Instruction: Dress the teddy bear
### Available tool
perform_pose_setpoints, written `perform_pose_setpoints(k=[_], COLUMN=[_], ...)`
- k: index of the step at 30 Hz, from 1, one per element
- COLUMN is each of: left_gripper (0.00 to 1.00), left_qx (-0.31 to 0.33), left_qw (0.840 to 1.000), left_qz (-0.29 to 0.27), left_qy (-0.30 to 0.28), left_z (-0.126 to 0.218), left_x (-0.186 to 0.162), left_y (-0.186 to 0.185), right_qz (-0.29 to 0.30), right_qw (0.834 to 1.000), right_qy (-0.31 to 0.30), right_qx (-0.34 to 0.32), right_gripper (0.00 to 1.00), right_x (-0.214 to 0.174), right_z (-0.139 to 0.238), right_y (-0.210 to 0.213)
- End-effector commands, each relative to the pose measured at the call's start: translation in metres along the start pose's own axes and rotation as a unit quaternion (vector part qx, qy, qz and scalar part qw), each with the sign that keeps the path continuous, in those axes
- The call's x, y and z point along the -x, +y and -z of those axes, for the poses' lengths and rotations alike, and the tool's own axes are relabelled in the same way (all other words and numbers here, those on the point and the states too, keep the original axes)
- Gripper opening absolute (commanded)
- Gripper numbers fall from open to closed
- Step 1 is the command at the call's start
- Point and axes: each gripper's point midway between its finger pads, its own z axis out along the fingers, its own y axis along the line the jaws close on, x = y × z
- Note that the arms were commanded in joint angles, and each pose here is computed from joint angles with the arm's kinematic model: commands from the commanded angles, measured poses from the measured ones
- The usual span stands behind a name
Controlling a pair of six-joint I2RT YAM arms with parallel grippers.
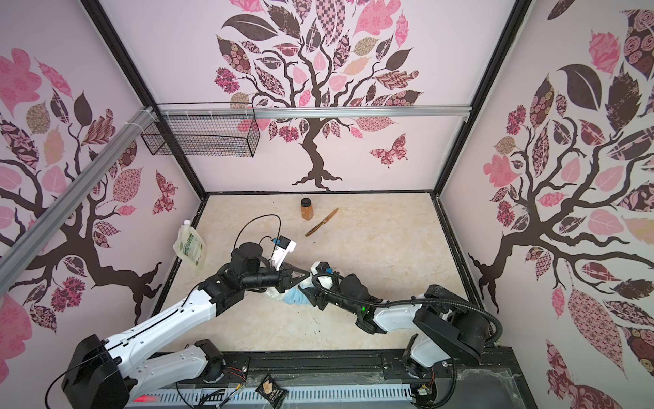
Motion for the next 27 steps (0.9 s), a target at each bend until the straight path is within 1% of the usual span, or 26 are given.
perform_pose_setpoints(k=[1,4,10,15,17,20,23,27], left_gripper=[0.00,0.00,0.00,0.00,0.00,0.00,0.00,0.00], left_qx=[-0.107,-0.125,-0.156,-0.138,-0.110,-0.034,0.035,0.092], left_qw=[0.990,0.986,0.980,0.983,0.987,0.992,0.991,0.986], left_qz=[-0.029,-0.028,-0.023,-0.020,-0.025,-0.042,-0.059,-0.072], left_qy=[-0.084,-0.102,-0.118,-0.119,-0.115,-0.111,-0.111,-0.119], left_z=[0.025,0.031,0.040,0.032,0.024,0.014,0.010,0.011], left_x=[0.050,0.062,0.076,0.069,0.061,0.050,0.051,0.066], left_y=[-0.058,-0.067,-0.085,-0.070,-0.054,-0.019,0.014,0.045], right_qz=[-0.047,-0.065,-0.069,-0.069,-0.063,-0.045,-0.025,-0.003], right_qw=[0.989,0.986,0.979,0.976,0.978,0.984,0.988,0.993], right_qy=[0.108,0.119,0.156,0.168,0.161,0.136,0.112,0.083], right_qx=[-0.091,-0.099,-0.114,-0.125,-0.120,-0.110,-0.100,-0.082], right_gripper=[0.59,0.63,0.71,0.77,0.79,0.84,0.89,0.94], right_x=[-0.074,-0.087,-0.106,-0.110,-0.104,-0.081,-0.050,-0.009], right_z=[0.015,0.021,0.022,0.021,0.021,0.022,0.024,0.028], right_y=[-0.037,-0.040,-0.045,-0.048,-0.047,-0.042,-0.036,-0.027])
